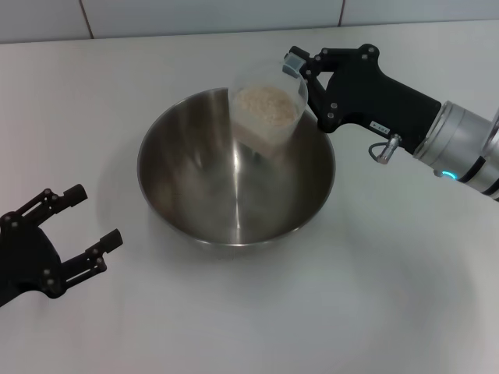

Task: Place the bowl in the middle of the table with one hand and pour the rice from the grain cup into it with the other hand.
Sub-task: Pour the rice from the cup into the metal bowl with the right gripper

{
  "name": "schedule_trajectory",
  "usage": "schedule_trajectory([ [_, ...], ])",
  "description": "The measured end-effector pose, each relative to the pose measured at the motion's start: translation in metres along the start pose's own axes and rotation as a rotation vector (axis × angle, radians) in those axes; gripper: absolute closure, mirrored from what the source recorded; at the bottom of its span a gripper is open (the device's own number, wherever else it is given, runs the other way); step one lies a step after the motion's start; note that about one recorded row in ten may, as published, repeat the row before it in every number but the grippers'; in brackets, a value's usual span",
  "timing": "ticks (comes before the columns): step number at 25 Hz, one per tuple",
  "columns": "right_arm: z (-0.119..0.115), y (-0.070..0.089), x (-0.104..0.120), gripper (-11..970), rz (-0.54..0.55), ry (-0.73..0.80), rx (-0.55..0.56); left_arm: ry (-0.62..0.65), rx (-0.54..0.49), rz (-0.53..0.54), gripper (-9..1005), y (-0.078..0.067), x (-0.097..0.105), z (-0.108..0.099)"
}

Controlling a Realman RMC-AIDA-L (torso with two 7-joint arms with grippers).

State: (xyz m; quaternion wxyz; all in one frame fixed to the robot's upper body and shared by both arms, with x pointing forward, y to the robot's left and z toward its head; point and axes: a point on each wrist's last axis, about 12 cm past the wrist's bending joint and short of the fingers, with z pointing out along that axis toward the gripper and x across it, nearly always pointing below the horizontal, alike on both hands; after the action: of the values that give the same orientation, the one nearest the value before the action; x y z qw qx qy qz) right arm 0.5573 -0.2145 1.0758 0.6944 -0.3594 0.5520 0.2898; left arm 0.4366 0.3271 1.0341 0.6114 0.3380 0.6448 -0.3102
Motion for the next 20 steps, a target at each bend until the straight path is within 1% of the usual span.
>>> schedule_trajectory([
  [3,0.001,-0.003,-0.002,925,-0.031,0.009,-0.019,0.003,-0.005,-0.002,185,0.000,0.001,-0.001],
  [5,0.001,-0.007,-0.004,925,-0.077,0.024,-0.044,0.006,-0.008,-0.002,185,0.000,0.001,-0.001],
  [6,0.001,-0.011,-0.006,924,-0.141,0.041,-0.076,0.008,-0.012,-0.003,185,0.000,0.002,-0.001],
  [7,0.001,-0.011,-0.006,924,-0.141,0.041,-0.076,0.008,-0.012,-0.003,185,0.000,0.002,-0.001],
  [10,0.002,-0.018,-0.012,923,-0.265,0.063,-0.135,0.006,-0.015,-0.003,185,0.000,0.001,-0.001],
  [11,0.003,-0.023,-0.017,923,-0.348,0.073,-0.164,0.007,-0.021,-0.006,185,0.000,0.002,-0.001],
  [12,0.003,-0.023,-0.017,923,-0.348,0.073,-0.164,0.007,-0.021,-0.006,185,0.000,0.002,-0.001],
  [16,0.008,-0.033,-0.028,921,-0.507,0.079,-0.216,0.010,-0.024,-0.006,185,0.000,0.003,-0.001],
  [20,0.016,-0.038,-0.036,920,-0.658,0.092,-0.267,0.007,-0.037,-0.009,185,-0.001,0.003,-0.001],
])
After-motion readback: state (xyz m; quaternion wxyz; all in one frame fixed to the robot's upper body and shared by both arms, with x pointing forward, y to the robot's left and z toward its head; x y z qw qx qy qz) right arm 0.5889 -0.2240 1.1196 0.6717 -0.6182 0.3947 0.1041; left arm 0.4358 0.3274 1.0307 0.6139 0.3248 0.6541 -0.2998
